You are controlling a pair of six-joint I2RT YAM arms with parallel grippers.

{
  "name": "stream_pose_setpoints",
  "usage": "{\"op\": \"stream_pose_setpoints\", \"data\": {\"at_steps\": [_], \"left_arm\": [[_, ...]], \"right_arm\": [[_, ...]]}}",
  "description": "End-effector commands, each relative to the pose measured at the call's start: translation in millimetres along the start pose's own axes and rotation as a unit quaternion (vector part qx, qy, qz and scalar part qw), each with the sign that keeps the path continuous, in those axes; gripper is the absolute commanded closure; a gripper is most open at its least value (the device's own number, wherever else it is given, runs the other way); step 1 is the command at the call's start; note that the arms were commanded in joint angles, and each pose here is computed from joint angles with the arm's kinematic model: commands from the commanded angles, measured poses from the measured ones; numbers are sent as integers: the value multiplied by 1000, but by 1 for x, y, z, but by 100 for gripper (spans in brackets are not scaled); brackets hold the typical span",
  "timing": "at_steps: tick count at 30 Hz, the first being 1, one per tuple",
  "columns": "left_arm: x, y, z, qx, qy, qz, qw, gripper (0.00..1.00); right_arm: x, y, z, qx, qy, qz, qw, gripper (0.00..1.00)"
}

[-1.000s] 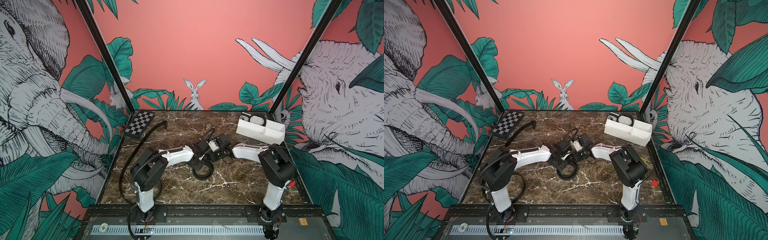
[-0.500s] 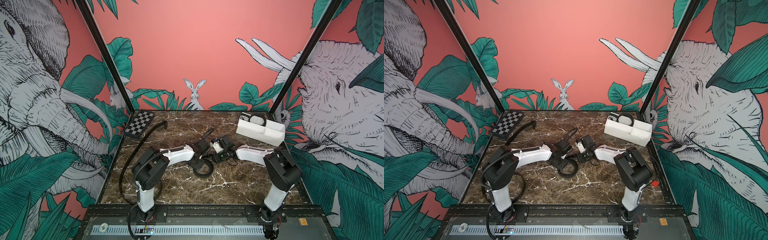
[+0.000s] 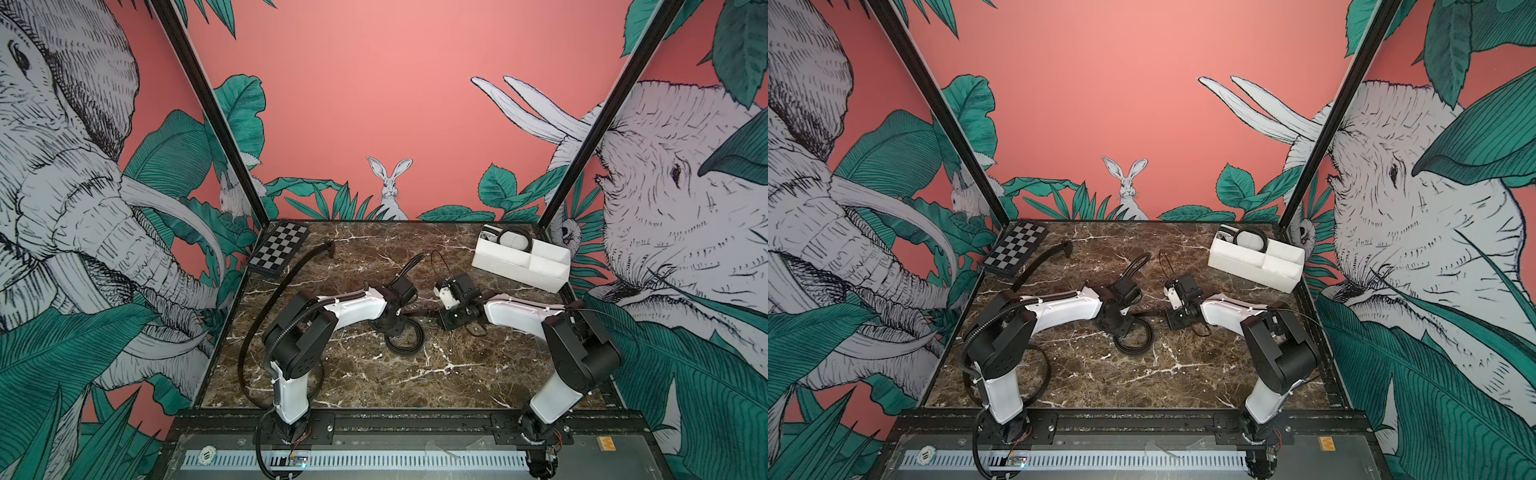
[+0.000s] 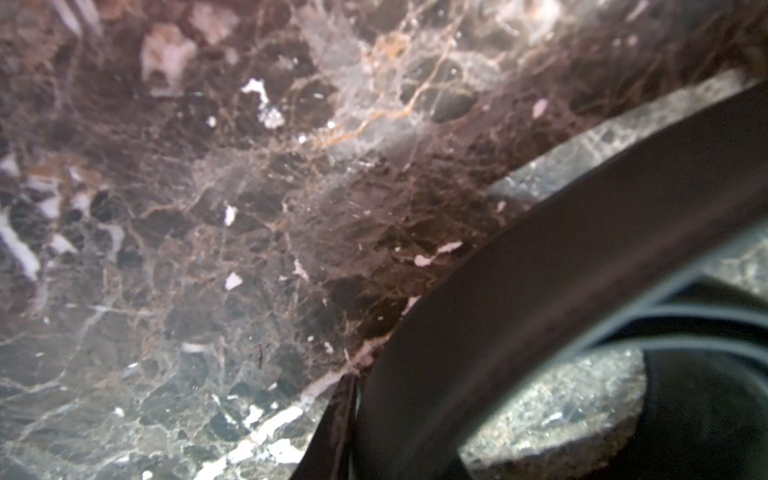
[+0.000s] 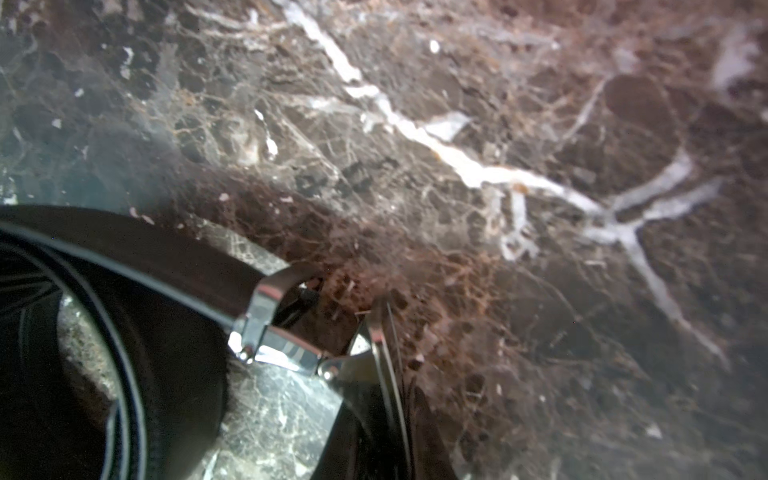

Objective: Place the belts into the storage roll
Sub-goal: Roll the belt at the center of the board.

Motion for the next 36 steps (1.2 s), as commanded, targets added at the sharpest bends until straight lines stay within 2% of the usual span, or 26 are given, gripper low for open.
{"op": "stream_pose_setpoints", "data": {"at_steps": [1,4,11,16,20,24,26,28,31,36], "left_arm": [[-78,65,-73,140,174,28,974,85],[-80,67,-76,141,175,42,974,87],[-73,62,-77,134,158,71,976,100],[-58,57,-73,135,137,79,978,100],[-47,50,-71,125,122,76,982,100],[-41,47,-71,119,117,62,984,100],[-41,48,-71,120,119,54,984,100],[-43,48,-71,120,121,48,984,100],[-44,48,-71,118,121,43,985,100],[-45,50,-70,117,118,42,985,100]], "right_arm": [[-23,-9,2,-23,45,-17,999,100],[-26,-8,3,-21,48,-20,998,100],[-38,4,7,5,57,-42,997,100],[-47,34,20,24,60,-42,997,100],[-54,61,21,65,56,-44,995,100],[-43,61,40,54,36,-29,997,57],[-27,56,56,46,13,-16,999,43],[-9,50,67,47,-3,-10,999,38],[18,37,71,47,-26,1,999,36],[60,26,49,49,-48,50,996,32]]}}
Point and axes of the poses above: each gripper's point midway between its finger pads, its own z axis back along the fingers, its own y axis along the line the jaws close on, x = y × z, the point moved 5 cm from there along z, back along the fingers, and after that the axes turned 13 degrees about z, right-handed, at the moved point
